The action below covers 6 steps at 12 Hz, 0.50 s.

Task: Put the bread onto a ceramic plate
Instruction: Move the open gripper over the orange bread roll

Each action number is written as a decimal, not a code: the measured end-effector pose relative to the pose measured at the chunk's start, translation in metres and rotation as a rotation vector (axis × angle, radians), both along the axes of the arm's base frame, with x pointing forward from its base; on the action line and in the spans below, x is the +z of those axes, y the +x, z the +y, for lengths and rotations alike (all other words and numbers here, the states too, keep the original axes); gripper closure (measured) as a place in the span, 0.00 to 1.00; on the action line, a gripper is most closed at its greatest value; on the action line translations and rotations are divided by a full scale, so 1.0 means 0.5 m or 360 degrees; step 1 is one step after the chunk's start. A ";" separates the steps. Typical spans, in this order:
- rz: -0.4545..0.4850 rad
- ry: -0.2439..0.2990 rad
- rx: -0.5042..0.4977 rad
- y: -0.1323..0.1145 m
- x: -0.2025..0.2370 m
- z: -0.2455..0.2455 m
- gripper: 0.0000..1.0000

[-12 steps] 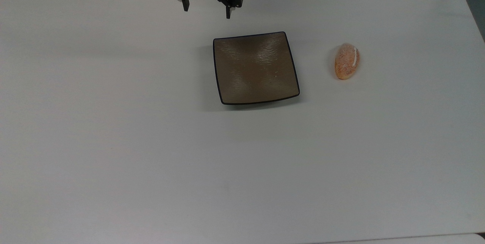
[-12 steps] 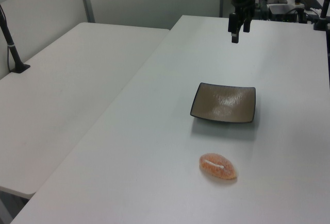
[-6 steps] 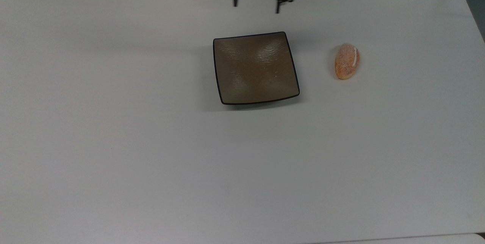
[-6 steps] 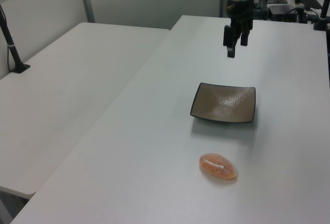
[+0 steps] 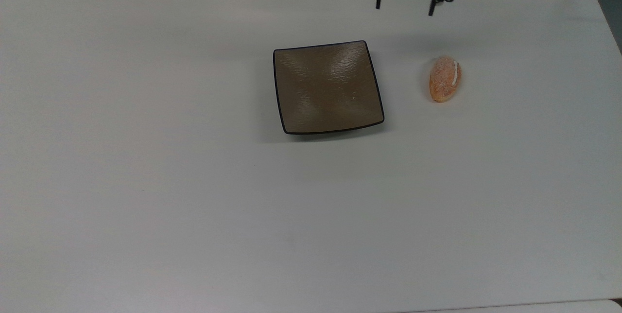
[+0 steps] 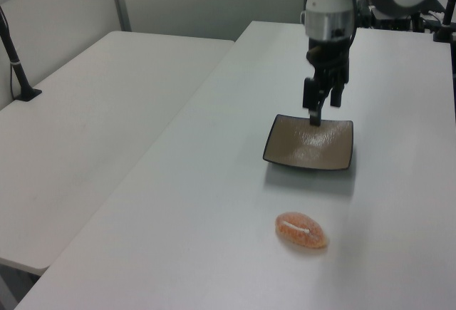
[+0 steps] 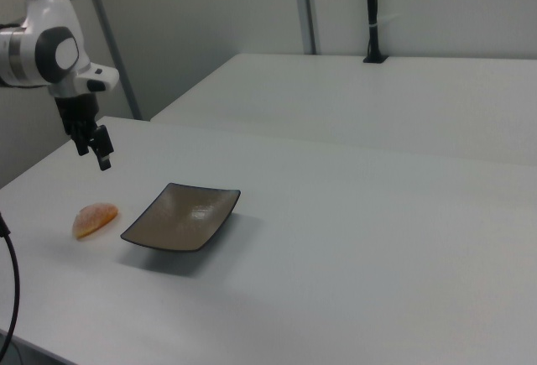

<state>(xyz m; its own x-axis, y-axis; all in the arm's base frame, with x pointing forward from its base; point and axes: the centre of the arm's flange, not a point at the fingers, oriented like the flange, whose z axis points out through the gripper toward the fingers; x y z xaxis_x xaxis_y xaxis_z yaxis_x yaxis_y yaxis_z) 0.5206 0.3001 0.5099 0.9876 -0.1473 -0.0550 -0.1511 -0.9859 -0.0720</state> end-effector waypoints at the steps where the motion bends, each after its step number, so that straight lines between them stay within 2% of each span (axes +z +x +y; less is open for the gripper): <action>1: 0.0012 0.0020 -0.0007 0.000 -0.027 0.028 0.00; 4: 0.0019 0.0088 0.0051 -0.007 -0.107 0.118 0.00; 6: 0.0023 0.0061 0.0092 -0.016 -0.179 0.172 0.00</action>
<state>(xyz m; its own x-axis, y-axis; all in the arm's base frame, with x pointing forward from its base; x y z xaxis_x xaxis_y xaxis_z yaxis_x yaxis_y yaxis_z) 0.5125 0.3860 0.4204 0.9934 -0.0876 -0.0736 -0.0953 -0.9896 -0.1079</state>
